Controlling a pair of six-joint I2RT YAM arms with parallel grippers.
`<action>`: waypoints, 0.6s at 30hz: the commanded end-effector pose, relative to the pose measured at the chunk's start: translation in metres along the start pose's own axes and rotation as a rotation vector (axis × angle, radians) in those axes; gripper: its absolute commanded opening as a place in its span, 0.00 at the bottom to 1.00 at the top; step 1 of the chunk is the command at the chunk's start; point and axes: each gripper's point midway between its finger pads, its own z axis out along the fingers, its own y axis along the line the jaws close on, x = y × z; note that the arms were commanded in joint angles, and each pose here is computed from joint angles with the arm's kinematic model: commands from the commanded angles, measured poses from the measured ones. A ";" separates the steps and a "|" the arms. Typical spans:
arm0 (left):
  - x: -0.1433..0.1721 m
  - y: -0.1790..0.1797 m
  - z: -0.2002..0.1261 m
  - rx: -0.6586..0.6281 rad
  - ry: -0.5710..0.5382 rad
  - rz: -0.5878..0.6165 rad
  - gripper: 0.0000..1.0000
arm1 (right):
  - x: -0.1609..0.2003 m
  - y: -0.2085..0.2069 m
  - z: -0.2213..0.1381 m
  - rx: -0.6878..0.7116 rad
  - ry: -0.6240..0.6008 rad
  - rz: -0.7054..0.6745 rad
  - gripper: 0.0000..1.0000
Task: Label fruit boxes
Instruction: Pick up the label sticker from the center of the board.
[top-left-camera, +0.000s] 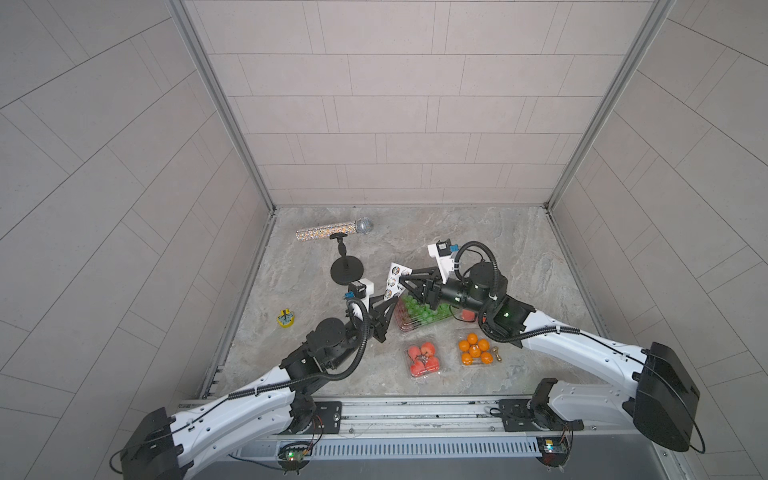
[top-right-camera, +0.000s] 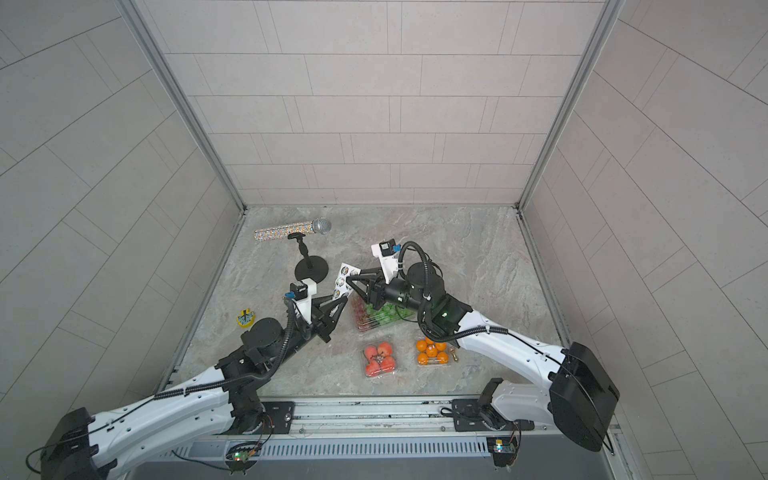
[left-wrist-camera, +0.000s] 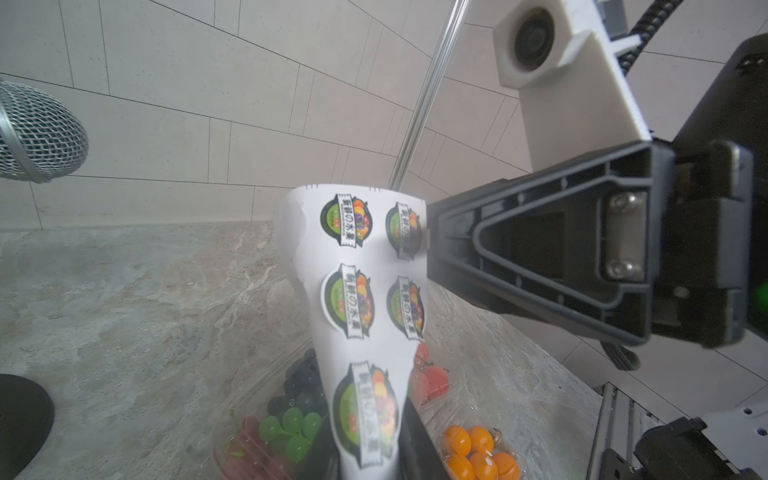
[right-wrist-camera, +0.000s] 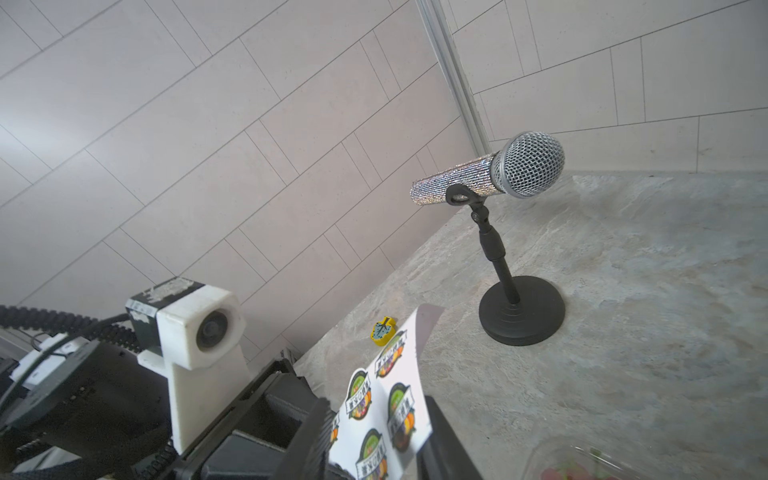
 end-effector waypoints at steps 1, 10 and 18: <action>-0.003 -0.005 0.000 0.030 -0.023 0.002 0.24 | -0.012 0.007 0.001 -0.025 -0.041 -0.009 0.28; 0.013 0.009 -0.002 -0.025 -0.002 0.021 0.52 | -0.009 0.011 -0.004 -0.026 -0.006 -0.055 0.00; -0.006 -0.004 -0.014 0.044 -0.059 0.013 0.94 | -0.011 0.022 -0.035 -0.095 0.048 -0.173 0.00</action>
